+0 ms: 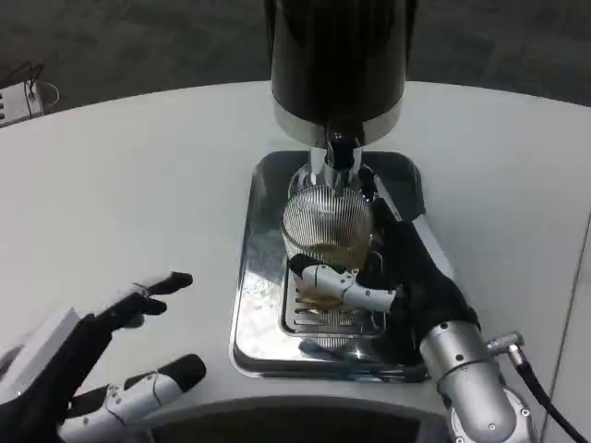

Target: Grasp the cup under the faucet to collect the drink, then remove the cup.

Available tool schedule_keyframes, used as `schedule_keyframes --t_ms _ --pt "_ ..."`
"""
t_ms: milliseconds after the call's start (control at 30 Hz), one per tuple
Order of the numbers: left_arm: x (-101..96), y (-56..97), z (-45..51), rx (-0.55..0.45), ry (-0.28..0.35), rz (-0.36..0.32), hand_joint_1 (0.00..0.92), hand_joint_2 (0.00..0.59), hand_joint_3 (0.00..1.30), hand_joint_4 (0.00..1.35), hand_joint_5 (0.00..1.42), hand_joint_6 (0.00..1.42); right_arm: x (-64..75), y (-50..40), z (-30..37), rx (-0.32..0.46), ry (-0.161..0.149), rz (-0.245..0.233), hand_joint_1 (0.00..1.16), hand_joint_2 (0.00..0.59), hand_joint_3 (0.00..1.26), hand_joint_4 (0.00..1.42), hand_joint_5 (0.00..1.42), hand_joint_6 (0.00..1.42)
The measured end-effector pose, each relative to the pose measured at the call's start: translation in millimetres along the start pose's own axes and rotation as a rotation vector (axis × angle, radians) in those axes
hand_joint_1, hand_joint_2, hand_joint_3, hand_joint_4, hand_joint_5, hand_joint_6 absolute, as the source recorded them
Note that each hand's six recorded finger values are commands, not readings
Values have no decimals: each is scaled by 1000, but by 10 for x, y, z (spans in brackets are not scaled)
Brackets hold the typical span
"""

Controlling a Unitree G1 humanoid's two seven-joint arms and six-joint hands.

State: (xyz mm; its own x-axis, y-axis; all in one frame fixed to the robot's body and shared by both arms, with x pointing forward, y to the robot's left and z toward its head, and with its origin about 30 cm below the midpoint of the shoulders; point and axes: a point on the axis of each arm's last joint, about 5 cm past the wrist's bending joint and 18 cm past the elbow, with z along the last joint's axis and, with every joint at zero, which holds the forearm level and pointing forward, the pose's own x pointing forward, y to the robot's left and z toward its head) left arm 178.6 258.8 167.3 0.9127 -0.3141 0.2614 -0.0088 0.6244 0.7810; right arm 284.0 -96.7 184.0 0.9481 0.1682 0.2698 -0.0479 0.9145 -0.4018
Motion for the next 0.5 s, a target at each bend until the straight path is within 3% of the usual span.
schedule_keyframes --t_ms 167,300,500 --pt "31 -42 71 25 -21 -31 61 109 201 108 193 240 1 63 -12 -12 -2 -40 814 209 0 61 143 72" --pt "26 -52 73 31 -5 -39 61 109 201 107 189 240 4 114 -20 -1 -4 -62 815 209 0 118 191 108" --pt "5 -61 68 27 16 -43 61 109 201 117 198 239 11 196 -30 4 -2 -113 832 214 113 214 275 177"
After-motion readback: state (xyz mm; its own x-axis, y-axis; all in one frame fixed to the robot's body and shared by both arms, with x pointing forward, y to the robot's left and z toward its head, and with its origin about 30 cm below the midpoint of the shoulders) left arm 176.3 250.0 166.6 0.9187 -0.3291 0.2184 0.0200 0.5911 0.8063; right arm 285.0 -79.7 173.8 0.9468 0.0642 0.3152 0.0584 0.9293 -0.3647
